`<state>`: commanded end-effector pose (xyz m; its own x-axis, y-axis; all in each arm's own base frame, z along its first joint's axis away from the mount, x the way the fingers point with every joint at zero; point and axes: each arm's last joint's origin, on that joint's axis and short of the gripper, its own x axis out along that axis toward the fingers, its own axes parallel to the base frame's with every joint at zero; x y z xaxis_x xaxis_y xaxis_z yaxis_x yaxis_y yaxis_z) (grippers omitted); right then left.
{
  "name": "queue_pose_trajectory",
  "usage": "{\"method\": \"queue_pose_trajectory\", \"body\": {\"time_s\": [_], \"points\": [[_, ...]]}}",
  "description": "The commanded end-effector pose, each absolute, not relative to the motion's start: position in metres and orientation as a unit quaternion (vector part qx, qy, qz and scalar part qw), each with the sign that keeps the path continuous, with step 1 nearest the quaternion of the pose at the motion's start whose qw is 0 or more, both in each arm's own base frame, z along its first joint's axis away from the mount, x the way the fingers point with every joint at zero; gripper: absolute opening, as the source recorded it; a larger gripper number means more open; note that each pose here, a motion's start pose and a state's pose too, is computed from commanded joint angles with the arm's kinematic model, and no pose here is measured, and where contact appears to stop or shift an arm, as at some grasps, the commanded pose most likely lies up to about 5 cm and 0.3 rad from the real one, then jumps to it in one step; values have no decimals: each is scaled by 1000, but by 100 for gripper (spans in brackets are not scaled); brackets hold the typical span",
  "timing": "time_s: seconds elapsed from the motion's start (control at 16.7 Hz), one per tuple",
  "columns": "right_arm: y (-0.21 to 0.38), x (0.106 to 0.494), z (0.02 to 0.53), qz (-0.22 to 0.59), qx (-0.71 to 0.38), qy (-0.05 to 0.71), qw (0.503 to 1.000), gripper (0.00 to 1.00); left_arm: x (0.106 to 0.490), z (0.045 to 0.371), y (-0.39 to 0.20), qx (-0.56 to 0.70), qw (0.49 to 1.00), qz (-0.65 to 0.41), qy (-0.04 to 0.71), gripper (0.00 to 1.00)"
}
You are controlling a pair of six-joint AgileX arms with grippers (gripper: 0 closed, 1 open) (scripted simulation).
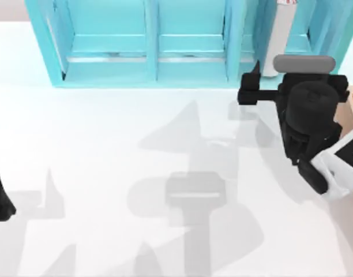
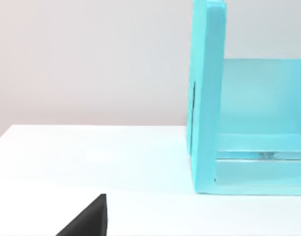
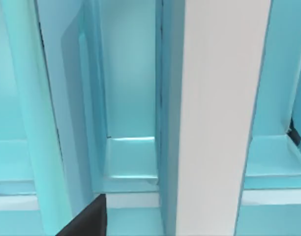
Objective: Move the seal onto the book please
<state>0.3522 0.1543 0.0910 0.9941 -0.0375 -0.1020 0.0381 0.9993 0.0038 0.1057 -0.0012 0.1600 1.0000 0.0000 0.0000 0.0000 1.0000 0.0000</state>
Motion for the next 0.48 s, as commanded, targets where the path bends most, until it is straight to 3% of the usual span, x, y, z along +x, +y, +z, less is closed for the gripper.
{"method": "queue_pose_trajectory", "body": {"time_s": [0.24, 0.48], "points": [[154, 361, 90, -19, 3, 52, 998, 100, 106, 160, -1, 0, 1000, 0, 0, 100], [156, 396, 86, -19, 3, 51, 999, 100, 106, 160, -1, 0, 1000, 0, 0, 100]]}}
